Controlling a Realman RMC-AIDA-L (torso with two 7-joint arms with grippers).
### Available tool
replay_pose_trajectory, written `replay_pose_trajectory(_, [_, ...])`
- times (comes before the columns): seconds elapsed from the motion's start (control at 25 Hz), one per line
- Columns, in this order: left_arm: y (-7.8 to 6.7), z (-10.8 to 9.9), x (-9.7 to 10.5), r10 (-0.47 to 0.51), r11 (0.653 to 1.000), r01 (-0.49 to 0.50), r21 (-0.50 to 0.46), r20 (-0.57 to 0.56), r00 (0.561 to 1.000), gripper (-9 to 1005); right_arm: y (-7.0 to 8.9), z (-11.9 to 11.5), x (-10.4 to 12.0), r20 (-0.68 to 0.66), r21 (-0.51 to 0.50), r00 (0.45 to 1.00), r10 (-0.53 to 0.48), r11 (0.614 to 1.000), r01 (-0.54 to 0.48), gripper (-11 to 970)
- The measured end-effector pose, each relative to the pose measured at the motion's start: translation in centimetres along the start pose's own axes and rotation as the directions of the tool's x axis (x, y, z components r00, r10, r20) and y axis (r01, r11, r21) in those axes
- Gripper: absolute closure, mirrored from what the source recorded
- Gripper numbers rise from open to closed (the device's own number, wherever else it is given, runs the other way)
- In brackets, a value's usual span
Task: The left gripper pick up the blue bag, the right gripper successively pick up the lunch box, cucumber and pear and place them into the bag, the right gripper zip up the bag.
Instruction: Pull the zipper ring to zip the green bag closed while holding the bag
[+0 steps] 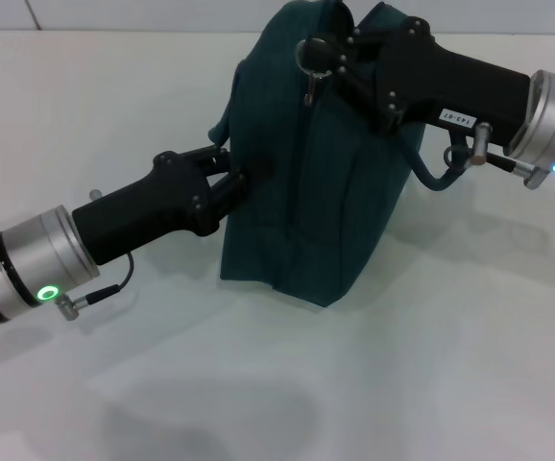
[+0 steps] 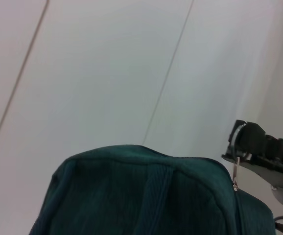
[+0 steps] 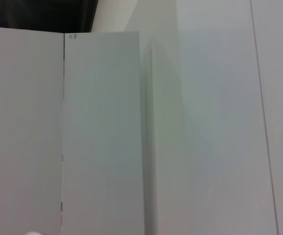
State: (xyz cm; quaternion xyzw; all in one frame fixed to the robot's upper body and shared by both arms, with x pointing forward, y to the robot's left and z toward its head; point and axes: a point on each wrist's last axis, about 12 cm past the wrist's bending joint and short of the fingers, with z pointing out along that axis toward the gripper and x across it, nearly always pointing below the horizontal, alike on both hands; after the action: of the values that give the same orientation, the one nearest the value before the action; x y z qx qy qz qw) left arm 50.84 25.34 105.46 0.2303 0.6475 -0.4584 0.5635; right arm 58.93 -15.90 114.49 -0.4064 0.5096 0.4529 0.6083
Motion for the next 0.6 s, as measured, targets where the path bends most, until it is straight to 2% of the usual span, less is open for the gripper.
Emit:
replay_pose_trajectory(0.36, [-0.5,0.3,0.3,0.017,0.998,-0.013,0.065,-0.06,0.998,837,-0.6,-0.8,-0.4,0.068,0.065,0.993,0.096,0.993,-0.1,916])
replay_pose_trajectory(0.6, [-1.0,0.6,0.4,0.04,0.99,-0.026,0.136,-0.101,0.994,918,-1.0,-1.2,0.0,0.053,0.115,0.993,0.106,0.987,-0.111,915])
